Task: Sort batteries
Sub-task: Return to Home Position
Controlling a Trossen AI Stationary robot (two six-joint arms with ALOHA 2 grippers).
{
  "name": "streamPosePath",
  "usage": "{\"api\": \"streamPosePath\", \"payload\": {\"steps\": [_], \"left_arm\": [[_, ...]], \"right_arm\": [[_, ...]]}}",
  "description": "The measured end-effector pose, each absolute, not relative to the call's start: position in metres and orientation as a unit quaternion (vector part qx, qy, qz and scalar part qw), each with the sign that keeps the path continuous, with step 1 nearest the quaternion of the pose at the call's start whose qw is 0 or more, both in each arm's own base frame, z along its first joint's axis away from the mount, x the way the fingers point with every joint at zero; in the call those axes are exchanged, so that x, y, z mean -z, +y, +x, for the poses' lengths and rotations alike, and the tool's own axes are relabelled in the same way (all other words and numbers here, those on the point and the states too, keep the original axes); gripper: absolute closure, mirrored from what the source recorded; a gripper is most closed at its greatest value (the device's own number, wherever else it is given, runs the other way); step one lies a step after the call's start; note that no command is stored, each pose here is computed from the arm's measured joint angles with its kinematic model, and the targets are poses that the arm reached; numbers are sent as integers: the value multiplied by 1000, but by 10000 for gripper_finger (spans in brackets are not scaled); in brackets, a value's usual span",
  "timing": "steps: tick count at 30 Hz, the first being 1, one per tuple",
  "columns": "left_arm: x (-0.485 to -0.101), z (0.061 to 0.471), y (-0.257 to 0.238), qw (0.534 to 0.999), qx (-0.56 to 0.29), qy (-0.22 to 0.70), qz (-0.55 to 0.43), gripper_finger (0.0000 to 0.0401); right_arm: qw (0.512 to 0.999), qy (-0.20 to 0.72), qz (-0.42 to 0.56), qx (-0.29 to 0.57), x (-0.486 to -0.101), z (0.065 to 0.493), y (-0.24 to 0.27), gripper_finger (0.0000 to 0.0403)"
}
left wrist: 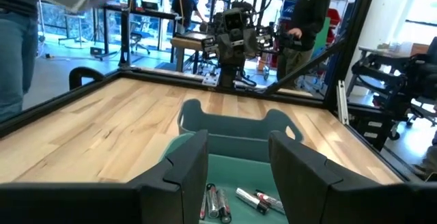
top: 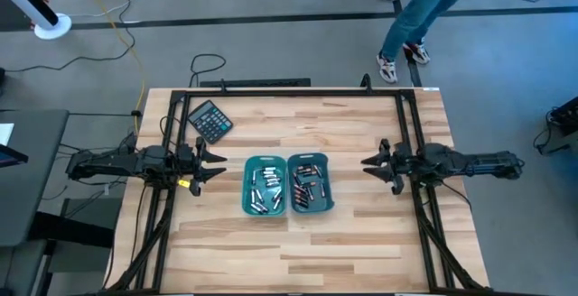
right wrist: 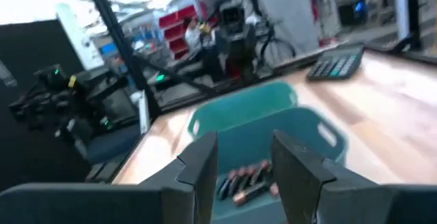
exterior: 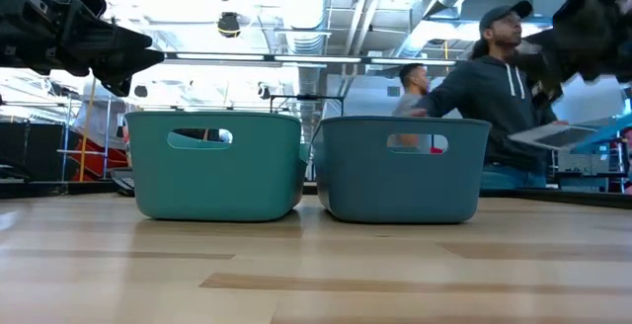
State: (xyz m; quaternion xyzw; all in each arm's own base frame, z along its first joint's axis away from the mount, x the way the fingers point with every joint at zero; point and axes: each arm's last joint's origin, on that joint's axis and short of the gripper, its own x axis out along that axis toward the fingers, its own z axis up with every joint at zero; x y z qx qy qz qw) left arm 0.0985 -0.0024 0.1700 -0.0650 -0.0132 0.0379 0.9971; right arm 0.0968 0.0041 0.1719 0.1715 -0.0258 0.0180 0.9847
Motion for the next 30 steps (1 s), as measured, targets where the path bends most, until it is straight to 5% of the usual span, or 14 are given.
{"api": "streamPosePath", "payload": {"steps": [30], "left_arm": [[-169,99,-3,997,-36,-9,-65,254]], "right_arm": [[985,141,96,15,-143,112,-1,251]]}}
